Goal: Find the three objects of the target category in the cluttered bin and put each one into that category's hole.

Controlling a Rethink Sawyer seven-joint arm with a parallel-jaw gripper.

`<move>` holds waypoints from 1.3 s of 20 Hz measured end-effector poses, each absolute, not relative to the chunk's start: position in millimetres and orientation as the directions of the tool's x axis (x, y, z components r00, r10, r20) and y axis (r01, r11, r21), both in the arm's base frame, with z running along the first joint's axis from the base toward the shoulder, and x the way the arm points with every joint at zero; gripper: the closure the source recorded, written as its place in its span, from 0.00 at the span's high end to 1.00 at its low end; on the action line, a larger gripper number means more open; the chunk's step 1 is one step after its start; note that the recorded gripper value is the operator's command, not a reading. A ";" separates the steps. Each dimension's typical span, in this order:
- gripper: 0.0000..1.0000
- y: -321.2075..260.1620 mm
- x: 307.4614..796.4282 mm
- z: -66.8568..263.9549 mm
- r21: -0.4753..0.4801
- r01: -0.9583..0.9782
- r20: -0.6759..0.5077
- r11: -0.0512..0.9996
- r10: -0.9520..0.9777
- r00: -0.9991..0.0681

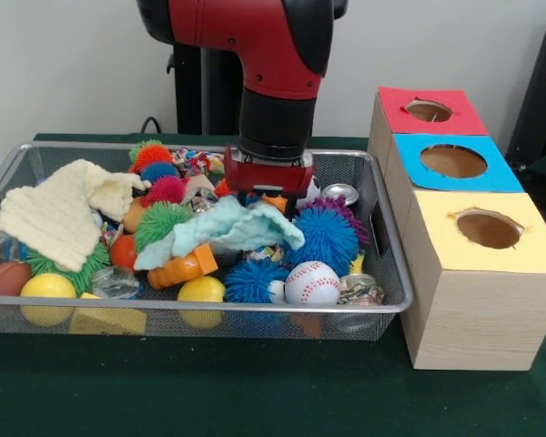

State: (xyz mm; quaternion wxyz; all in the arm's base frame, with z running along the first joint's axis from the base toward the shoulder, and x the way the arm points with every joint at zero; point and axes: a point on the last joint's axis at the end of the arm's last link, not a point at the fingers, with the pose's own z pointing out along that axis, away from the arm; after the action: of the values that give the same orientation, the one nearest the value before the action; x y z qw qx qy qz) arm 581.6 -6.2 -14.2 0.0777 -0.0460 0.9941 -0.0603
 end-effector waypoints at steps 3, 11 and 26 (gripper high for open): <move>1.00 -7.7 579.6 -8.4 -0.120 -0.063 -0.113 0.991 -0.076 -0.991; 1.00 -24.6 564.4 29.1 -0.100 -0.010 0.085 0.995 -0.002 -0.996; 1.00 -147.8 541.1 57.5 -0.077 0.197 0.140 0.977 0.206 -0.969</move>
State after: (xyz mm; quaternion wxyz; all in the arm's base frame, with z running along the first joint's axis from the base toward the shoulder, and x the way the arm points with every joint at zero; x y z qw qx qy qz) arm 541.1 -147.8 57.5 -0.0737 0.1014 0.9916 -0.0313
